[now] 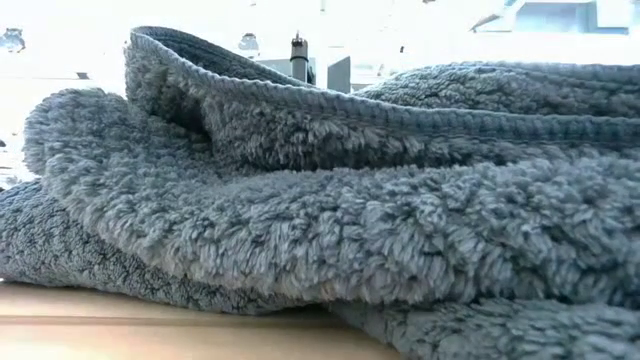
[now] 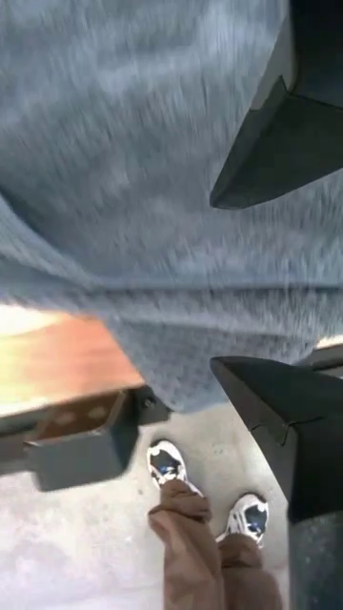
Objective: Roll towel
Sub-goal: Fold the black towel
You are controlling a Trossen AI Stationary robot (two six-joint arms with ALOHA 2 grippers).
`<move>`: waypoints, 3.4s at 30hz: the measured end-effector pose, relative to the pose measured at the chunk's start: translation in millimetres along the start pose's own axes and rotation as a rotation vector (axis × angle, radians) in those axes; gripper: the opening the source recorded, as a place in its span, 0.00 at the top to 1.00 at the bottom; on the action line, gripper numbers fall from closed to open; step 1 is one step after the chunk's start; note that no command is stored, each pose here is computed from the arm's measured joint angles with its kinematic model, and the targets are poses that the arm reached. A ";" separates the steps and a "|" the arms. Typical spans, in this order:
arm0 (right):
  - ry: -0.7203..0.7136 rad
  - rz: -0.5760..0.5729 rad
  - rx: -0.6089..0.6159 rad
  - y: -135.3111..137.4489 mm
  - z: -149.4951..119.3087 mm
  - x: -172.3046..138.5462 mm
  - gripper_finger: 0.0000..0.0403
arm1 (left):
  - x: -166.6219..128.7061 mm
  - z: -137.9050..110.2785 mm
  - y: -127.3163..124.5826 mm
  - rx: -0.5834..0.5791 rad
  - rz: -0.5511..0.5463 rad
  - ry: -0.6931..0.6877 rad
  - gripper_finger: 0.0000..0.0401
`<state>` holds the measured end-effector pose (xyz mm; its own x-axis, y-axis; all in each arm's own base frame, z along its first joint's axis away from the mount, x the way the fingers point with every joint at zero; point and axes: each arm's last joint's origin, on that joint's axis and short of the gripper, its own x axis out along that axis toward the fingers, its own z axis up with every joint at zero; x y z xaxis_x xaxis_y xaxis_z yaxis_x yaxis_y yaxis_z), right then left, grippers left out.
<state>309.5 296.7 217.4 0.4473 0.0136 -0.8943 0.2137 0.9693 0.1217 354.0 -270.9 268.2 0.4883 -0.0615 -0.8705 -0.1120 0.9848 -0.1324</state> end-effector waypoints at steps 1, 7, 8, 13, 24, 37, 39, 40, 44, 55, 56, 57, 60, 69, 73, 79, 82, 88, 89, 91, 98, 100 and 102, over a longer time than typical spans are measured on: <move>-0.003 -0.006 -0.008 -2.4 2.6 -1.2 0.36 | -8.1 7.0 6.2 0.019 0.075 -0.060 1.00; -0.012 -0.011 0.002 -8.7 12.8 2.8 0.36 | 2.4 36.0 52.8 0.018 0.325 -0.158 1.00; -0.013 -0.010 0.005 -8.7 13.1 3.1 0.36 | 13.5 36.8 60.0 0.000 0.307 -0.114 1.00; -0.005 -0.009 0.018 -4.3 5.7 0.8 0.36 | 61.2 24.7 72.3 -0.146 0.176 0.026 1.00; 0.012 -0.097 -0.004 -0.1 -18.5 -7.0 0.36 | 50.5 -46.5 -13.0 -0.098 -0.141 0.245 1.00; -0.125 -0.178 0.164 -54.0 15.8 -91.9 0.36 | -55.5 -48.7 12.9 -0.253 0.108 0.040 1.00; -0.159 -0.228 0.234 -71.1 14.7 -109.9 0.36 | -71.4 -52.6 27.2 -0.283 0.161 -0.001 1.00; -0.169 -0.239 0.273 -80.0 11.4 -116.1 0.36 | -77.5 -56.2 35.6 -0.301 0.189 -0.013 1.00; -0.187 -0.252 0.446 -116.9 -10.7 -116.0 0.36 | -85.3 -77.1 68.9 -0.382 0.213 -0.035 0.97; -0.248 -0.044 0.862 -207.7 -77.4 -46.6 0.36 | -49.0 -120.3 148.1 -0.562 -0.048 -0.149 0.79; -0.238 -0.050 0.880 -215.1 -81.5 -39.7 0.36 | -45.4 -123.3 153.1 -0.565 -0.038 -0.138 0.78; -0.228 -0.066 0.893 -222.2 -85.2 -34.2 0.36 | -42.6 -125.5 157.0 -0.563 -0.029 -0.130 0.78; -0.206 -0.106 0.912 -237.7 -95.0 -18.7 0.36 | -38.2 -129.1 163.2 -0.534 -0.006 -0.121 0.78; -0.279 0.066 0.979 -263.6 -108.1 23.5 0.36 | -35.2 -121.8 167.1 -0.499 -0.021 -0.156 0.78; -0.342 0.154 0.970 -268.2 -106.0 35.6 0.36 | -34.8 -117.2 169.1 -0.516 -0.033 -0.179 0.78; -0.328 0.267 0.895 -269.0 -91.5 53.7 0.36 | -33.3 -110.1 176.0 -0.562 -0.030 -0.203 0.78; -0.328 0.299 0.876 -268.5 -82.8 62.7 0.36 | -32.5 -107.5 180.0 -0.582 -0.021 -0.210 0.78; -0.331 0.287 0.758 -266.3 -54.4 77.8 0.37 | -31.6 -104.4 185.1 -0.610 -0.009 -0.217 0.78; -0.325 0.285 0.735 -266.0 -49.5 79.9 0.38 | -31.5 -104.3 185.5 -0.608 -0.007 -0.216 0.78; -0.305 0.287 0.693 -265.3 -41.0 83.8 0.44 | -31.4 -104.0 185.9 -0.605 -0.005 -0.217 0.78; -0.347 0.316 0.605 -266.4 -15.9 75.8 0.95 | -31.4 -104.1 185.8 -0.604 -0.005 -0.217 0.78; -0.422 0.356 0.612 -268.8 -1.6 61.1 0.96 | -31.4 -104.0 185.7 -0.604 -0.006 -0.218 0.78; -0.516 0.398 0.612 -271.8 13.3 42.9 0.97 | -31.4 -104.0 185.7 -0.603 -0.006 -0.218 0.78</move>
<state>282.1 30.6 151.7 0.8907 0.0657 -0.4497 0.3194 0.6137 0.7221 227.8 -102.9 221.6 0.6479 0.0303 -0.7611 -0.5451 0.7163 -0.4355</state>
